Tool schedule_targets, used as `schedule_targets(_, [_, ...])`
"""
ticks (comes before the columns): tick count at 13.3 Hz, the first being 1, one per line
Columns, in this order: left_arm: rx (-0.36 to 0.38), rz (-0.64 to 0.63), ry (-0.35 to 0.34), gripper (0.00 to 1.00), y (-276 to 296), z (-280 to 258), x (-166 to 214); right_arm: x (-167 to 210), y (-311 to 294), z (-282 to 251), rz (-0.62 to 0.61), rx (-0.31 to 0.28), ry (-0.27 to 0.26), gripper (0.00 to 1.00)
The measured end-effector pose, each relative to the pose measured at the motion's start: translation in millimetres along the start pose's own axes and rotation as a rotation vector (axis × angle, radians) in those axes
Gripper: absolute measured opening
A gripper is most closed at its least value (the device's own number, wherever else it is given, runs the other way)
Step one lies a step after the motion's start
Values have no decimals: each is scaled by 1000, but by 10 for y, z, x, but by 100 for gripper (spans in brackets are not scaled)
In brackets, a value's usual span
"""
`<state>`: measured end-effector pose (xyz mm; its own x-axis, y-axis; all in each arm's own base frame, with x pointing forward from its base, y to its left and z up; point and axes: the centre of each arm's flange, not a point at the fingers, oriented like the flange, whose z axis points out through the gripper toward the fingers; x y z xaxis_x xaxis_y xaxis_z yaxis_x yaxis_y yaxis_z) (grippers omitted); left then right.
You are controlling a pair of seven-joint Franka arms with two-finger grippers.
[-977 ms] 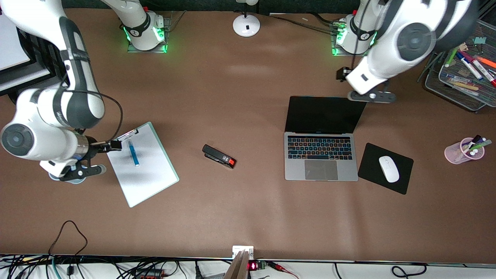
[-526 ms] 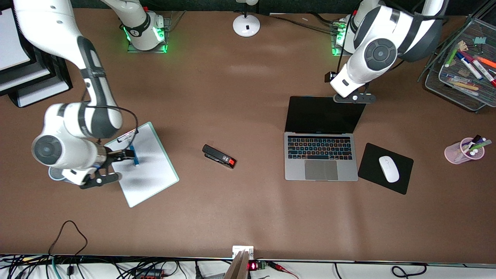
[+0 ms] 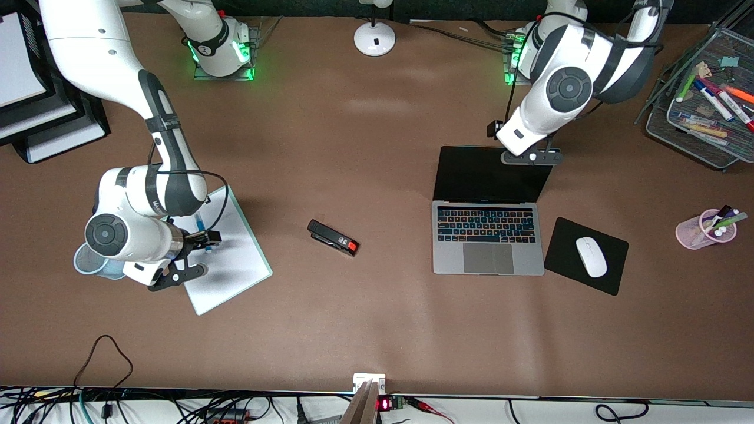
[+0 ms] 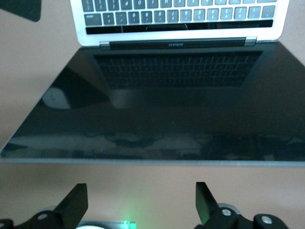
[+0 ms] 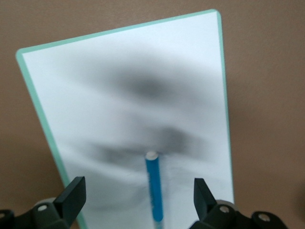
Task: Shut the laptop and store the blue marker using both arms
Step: 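Grasp the blue marker with the right gripper while the left gripper lowers onto the lid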
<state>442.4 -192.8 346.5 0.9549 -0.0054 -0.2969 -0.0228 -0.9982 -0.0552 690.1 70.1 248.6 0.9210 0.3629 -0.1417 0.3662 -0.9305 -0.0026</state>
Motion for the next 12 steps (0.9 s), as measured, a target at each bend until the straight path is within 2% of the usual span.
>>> schedule_targets(3, [-20, -2, 16, 100, 18, 108, 116, -33, 126, 177, -12, -1, 7, 100])
schedule_targets(8, [-70, -13, 106, 100, 26, 33, 336, -63, 94, 496, -34, -4, 8, 98])
schedule_targets(10, [-94, -21, 132, 100, 20, -35, 475, -79, 87, 536, -40, -2, 4, 94])
schedule_targets(12, [-126, -31, 176, 100, 11, -74, 639, -81, 77, 544, -44, -1, 1, 82])
